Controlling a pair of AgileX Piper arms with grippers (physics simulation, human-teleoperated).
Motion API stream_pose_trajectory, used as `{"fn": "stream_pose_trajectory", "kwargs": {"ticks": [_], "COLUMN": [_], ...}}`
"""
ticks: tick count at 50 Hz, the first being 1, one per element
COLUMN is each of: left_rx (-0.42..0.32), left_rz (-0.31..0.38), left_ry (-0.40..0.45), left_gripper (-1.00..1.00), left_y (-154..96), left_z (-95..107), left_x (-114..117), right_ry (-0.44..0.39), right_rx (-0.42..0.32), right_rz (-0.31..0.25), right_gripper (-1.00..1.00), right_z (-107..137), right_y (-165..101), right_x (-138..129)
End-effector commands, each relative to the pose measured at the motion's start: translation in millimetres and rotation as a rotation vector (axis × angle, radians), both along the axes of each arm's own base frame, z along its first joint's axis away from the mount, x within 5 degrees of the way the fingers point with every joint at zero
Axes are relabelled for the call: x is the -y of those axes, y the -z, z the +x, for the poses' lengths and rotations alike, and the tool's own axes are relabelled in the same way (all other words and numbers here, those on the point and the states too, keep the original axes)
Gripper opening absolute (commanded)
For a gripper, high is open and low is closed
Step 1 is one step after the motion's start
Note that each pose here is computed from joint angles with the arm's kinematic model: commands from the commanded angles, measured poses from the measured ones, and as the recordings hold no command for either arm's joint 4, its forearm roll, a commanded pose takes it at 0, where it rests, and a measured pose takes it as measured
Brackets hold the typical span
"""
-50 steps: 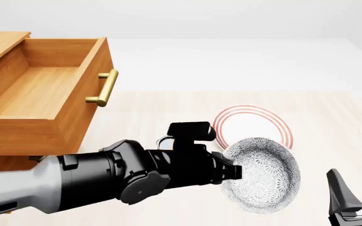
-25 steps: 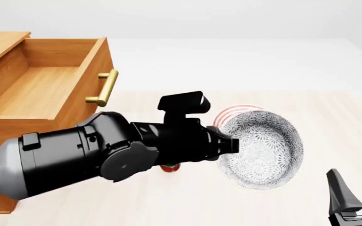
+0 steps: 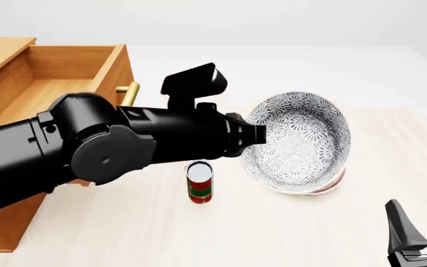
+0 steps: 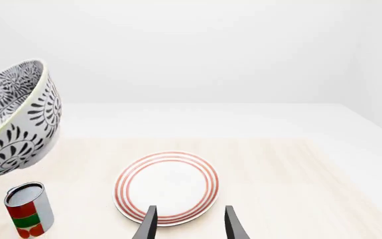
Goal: Put the bowl in the top drawer of the cabinet.
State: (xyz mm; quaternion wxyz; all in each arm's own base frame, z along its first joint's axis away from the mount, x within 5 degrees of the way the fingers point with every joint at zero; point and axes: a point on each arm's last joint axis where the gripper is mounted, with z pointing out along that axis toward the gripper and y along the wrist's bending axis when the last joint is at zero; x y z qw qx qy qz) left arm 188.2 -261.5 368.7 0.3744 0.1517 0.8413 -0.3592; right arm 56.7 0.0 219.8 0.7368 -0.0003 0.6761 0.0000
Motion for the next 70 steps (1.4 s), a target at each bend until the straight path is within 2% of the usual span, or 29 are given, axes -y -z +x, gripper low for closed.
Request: {"fn": "stream_pose_trajectory", "kwargs": {"ticks": [1, 33, 48, 70], "left_rx": [0.032, 0.099, 0.119, 0.152], "left_rz": [-0.025, -0.038, -0.037, -0.062], "left_ry": [-0.015, -0.100, -0.178, -0.300], "left_gripper": [-1.00, -1.00, -1.00, -1.00], "left_y": [-24, -63, -74, -96], "left_z": [0, 11, 22, 27], "left_x": [-13, -49, -71, -109], "right_ry": [0.000, 0.000, -0.001, -0.001], "right_rx": [0.000, 0.000, -0.001, -0.001], "right_rz": [0.000, 0.000, 0.000, 0.000], "right_gripper": [1.00, 1.00, 1.00, 1.00], "right_z": [0, 0, 0, 0], "right_y": [0, 0, 4, 4], "right_x": [0, 0, 0, 0]}}
